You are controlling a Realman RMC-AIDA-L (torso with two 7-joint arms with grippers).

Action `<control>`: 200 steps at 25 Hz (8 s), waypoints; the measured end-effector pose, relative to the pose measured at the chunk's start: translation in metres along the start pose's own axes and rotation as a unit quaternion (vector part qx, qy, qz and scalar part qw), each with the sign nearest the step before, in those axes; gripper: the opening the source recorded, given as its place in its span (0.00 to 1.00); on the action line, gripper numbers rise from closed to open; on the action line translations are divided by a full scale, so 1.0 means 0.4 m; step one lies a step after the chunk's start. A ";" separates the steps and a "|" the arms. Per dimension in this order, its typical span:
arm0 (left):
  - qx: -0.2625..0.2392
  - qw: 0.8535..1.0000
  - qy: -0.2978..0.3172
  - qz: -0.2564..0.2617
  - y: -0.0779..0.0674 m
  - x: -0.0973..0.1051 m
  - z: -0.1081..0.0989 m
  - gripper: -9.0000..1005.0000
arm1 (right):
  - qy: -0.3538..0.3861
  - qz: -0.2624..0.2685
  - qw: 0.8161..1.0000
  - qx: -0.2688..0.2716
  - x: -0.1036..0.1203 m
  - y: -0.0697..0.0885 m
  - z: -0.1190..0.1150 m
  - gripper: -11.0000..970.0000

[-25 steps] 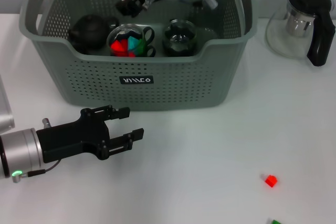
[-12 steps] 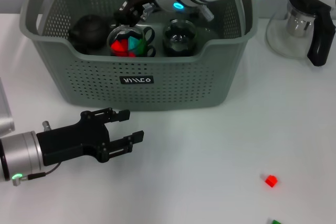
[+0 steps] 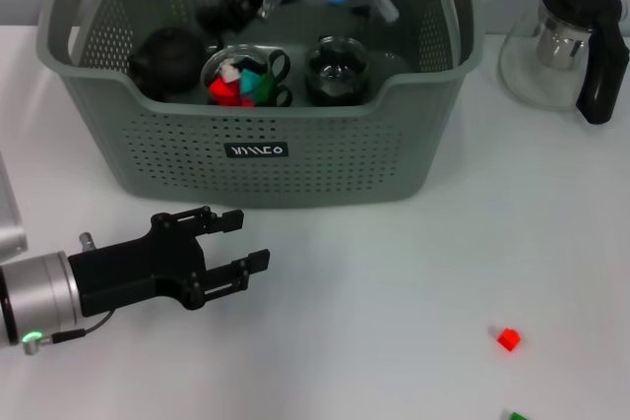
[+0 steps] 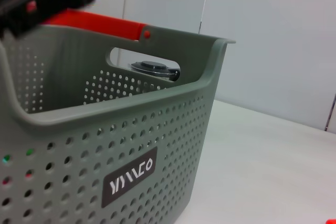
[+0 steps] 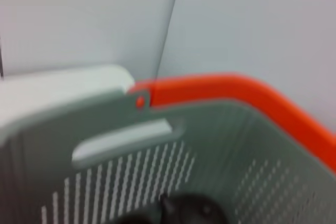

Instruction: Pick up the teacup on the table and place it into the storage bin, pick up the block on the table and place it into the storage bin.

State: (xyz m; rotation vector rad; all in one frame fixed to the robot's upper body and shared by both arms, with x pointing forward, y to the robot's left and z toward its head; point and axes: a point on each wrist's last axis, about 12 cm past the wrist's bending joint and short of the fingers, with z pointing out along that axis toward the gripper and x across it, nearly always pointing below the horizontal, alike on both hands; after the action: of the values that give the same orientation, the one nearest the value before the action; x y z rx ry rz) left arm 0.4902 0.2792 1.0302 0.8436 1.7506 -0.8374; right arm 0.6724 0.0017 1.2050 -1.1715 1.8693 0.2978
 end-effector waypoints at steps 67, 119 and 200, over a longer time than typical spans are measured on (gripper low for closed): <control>-0.012 1.000 0.007 0.005 0.014 -0.005 0.009 0.63 | 0.336 -0.077 0.907 -0.243 0.472 0.044 -0.327 0.88; -0.006 1.000 0.008 -0.002 0.009 -0.003 0.008 0.63 | 0.365 -0.088 0.904 -0.205 0.487 0.077 -0.280 0.40; -0.018 1.000 0.013 -0.008 0.017 -0.004 0.030 0.63 | 0.066 -0.084 0.994 0.005 -0.029 0.012 -0.002 0.23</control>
State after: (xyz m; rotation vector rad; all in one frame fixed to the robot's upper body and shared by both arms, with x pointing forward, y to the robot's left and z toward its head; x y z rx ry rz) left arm 0.5022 0.2723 1.0273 0.8207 1.7919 -0.8074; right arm 0.6699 0.0108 1.2131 -1.3604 1.8672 0.1199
